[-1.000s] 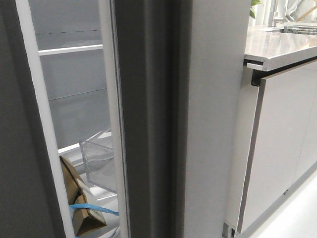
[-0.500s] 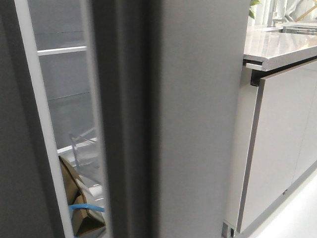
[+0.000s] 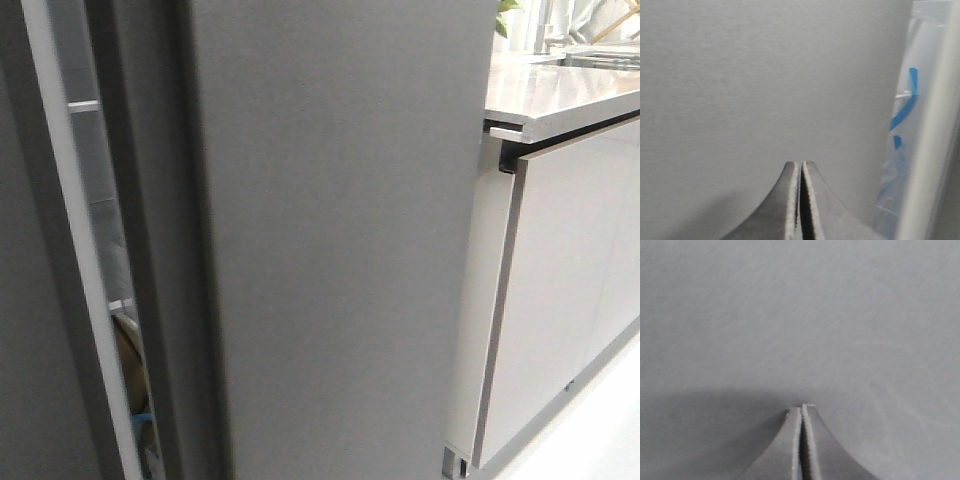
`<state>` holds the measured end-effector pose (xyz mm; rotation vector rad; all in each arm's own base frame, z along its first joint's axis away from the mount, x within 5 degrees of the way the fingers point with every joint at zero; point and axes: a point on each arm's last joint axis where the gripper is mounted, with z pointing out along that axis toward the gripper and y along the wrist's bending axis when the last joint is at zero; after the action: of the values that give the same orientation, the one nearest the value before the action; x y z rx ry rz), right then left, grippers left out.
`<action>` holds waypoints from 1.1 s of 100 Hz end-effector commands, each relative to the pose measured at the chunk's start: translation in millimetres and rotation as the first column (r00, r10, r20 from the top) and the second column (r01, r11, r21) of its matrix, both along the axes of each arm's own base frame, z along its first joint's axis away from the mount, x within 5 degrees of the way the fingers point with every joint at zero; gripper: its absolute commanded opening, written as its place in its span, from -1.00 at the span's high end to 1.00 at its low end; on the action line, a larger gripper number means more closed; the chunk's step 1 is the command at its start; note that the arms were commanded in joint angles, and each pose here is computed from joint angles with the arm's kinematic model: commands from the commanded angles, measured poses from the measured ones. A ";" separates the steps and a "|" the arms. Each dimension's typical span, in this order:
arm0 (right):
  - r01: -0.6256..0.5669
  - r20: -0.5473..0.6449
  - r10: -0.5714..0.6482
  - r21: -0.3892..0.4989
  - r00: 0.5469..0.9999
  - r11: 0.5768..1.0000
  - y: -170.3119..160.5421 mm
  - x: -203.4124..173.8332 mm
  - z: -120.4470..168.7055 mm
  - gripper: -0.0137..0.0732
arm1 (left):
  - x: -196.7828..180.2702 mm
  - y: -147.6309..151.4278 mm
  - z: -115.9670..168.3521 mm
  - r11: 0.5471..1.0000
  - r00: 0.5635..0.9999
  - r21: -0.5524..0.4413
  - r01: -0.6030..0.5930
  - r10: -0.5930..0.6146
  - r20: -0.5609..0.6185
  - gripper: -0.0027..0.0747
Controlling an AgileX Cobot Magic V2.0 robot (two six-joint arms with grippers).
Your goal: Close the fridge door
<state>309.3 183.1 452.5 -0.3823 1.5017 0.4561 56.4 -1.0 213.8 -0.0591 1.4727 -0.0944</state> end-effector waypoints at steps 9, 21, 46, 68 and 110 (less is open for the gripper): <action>-0.004 0.105 -0.002 0.064 0.994 0.998 15.3 21.6 12.7 0.86 | 2.2 -0.4 -3.6 1.000 1.000 -0.006 0.006 -0.006 0.030 0.99; -0.004 0.107 -0.003 0.065 0.994 0.998 22.3 33.4 10.3 0.86 | 2.2 -0.4 -3.6 1.000 1.000 -0.006 0.006 -0.006 0.030 0.99; -0.002 0.133 -0.009 0.081 0.991 0.997 23.5 37.2 10.2 0.86 | 2.2 -0.3 -3.6 1.000 1.000 -0.006 0.005 -0.004 0.030 0.99; 0.043 0.100 -0.048 0.061 0.994 0.997 7.5 45.2 7.7 0.86 | 2.2 -0.3 -3.6 1.000 1.000 -0.006 0.005 -0.004 0.030 0.99; 0.148 0.159 -0.161 0.089 0.974 0.985 -56.0 -2.6 -6.1 0.86 | 2.2 -0.3 -3.6 1.000 1.000 -0.006 0.005 -0.004 0.030 0.99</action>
<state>334.3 152.1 421.6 -0.2966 1.4920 0.3617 56.4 -1.0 213.8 -0.0591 1.4727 -0.0944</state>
